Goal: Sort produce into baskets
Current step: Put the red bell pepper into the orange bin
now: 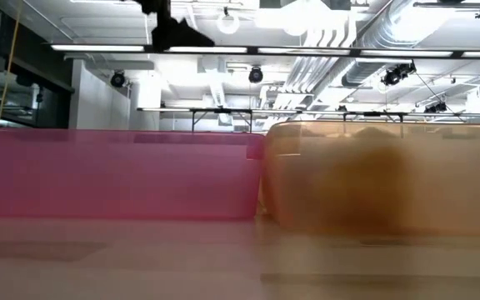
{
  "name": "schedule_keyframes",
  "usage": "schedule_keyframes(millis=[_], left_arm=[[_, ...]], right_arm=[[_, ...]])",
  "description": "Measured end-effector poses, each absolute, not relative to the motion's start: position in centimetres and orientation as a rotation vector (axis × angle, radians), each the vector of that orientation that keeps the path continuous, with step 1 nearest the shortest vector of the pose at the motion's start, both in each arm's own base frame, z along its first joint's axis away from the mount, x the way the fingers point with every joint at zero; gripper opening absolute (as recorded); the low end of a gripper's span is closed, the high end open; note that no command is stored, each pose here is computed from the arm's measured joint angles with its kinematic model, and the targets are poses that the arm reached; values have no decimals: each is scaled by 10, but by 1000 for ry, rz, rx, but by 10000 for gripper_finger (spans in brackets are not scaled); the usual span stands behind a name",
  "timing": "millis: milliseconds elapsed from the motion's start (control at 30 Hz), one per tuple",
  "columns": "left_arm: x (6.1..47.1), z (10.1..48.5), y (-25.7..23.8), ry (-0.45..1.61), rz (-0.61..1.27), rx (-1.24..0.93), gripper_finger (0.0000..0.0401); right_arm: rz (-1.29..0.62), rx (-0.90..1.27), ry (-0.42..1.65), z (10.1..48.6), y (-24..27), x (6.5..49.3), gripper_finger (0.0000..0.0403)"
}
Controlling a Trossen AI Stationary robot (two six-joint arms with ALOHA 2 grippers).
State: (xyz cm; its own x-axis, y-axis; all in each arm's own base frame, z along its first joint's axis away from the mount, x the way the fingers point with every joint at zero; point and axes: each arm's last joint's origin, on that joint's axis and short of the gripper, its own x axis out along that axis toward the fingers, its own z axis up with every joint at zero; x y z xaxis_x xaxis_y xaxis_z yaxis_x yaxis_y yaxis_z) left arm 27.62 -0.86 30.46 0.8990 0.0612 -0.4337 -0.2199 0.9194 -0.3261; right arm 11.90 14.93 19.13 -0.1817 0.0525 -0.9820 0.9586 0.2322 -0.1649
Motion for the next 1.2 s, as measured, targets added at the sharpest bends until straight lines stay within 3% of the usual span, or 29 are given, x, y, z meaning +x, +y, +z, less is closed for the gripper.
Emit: schedule_keyframes(millis=[133, 300, 667, 900, 1200], left_arm=[[268, 313, -8, 404, 163, -378, 395], [261, 319, -7, 380, 172, -421, 395], [226, 352, 2, 220, 240, -400, 395], [215, 360, 10, 171, 279, -390, 395], [215, 358, 10, 194, 267, -460, 395]], right_arm=[[-1107, 955, 1572, 182, 145, 115, 383], [-1115, 941, 1513, 178, 141, 116, 383], [-831, 917, 1276, 238, 132, 128, 383], [-730, 736, 1285, 239, 106, 149, 383], [-1069, 1081, 1137, 239, 76, 165, 383]])
